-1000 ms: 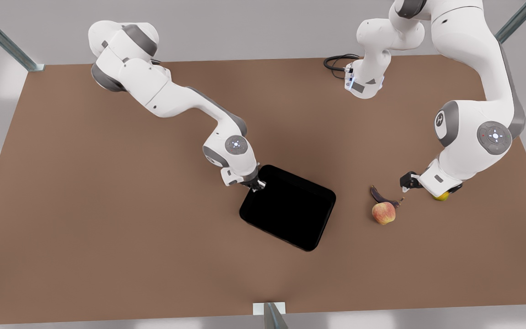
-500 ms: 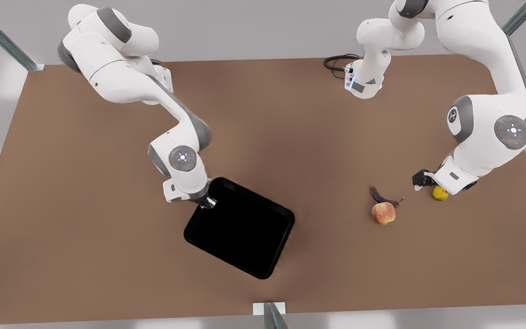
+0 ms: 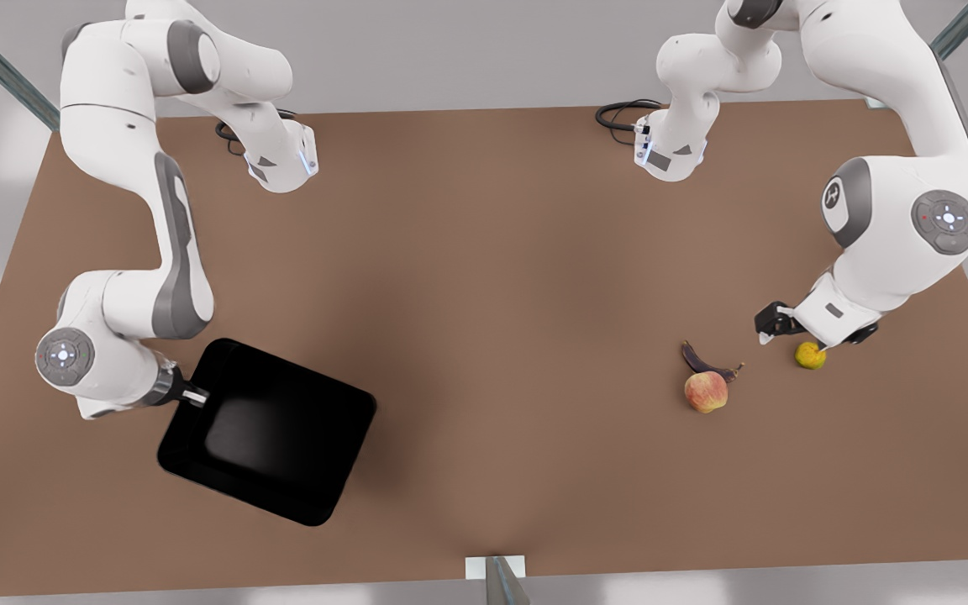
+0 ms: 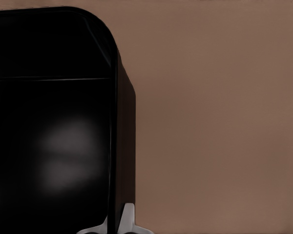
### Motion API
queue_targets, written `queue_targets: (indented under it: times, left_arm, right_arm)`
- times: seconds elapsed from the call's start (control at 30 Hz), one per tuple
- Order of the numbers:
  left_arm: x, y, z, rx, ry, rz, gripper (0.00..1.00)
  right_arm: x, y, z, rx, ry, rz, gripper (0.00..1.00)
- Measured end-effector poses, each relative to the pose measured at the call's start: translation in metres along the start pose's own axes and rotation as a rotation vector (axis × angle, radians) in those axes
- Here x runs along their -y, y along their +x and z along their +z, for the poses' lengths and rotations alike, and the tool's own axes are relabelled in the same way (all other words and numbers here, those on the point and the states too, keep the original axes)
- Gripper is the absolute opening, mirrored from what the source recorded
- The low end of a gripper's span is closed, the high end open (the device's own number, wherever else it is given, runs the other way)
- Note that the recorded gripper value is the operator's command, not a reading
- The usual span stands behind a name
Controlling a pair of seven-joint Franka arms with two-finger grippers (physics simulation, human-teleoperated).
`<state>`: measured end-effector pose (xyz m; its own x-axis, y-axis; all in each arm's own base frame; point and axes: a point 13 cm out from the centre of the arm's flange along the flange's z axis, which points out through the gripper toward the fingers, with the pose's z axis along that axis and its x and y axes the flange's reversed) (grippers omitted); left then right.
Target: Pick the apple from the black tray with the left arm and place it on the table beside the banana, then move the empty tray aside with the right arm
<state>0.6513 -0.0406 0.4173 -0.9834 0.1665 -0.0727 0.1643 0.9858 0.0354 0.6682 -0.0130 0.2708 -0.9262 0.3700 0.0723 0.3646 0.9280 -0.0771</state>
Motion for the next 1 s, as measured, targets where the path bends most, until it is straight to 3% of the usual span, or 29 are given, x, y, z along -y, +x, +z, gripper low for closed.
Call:
queue_targets:
  times: [0.3, 0.37, 0.47, 0.53, 0.67, 0.9, 1.0]
  left_arm:
    - [-0.002, 0.002, 0.001, -0.006, -0.003, -0.002, 1.0]
    - [-0.004, 0.002, 0.001, -0.008, -0.004, -0.005, 1.0]
    - [-0.004, 0.003, 0.001, -0.009, -0.004, -0.006, 1.0]
    - [-0.003, 0.002, 0.001, -0.008, -0.004, -0.005, 1.0]
    - [-0.003, 0.003, 0.001, -0.009, -0.005, -0.007, 1.0]
    - [-0.002, -0.001, 0.0, -0.004, -0.006, -0.003, 1.0]
    - [0.009, -0.008, -0.006, 0.009, -0.02, 0.024, 1.0]
  right_arm:
    - [0.055, -0.048, 0.091, -0.071, -0.003, -0.267, 0.05]
    - [0.058, -0.054, 0.114, -0.07, 0.001, -0.331, 0.13]
    - [0.064, -0.063, 0.137, -0.055, 0.011, -0.414, 0.38]
    - [0.063, -0.069, 0.14, -0.036, 0.005, -0.458, 0.72]
    - [0.044, -0.08, 0.096, 0.058, -0.037, -0.527, 1.0]
    - [-0.005, -0.051, -0.103, 0.259, -0.156, -0.586, 1.0]
    - [0.002, -0.051, -0.146, 0.301, -0.081, -0.597, 1.0]
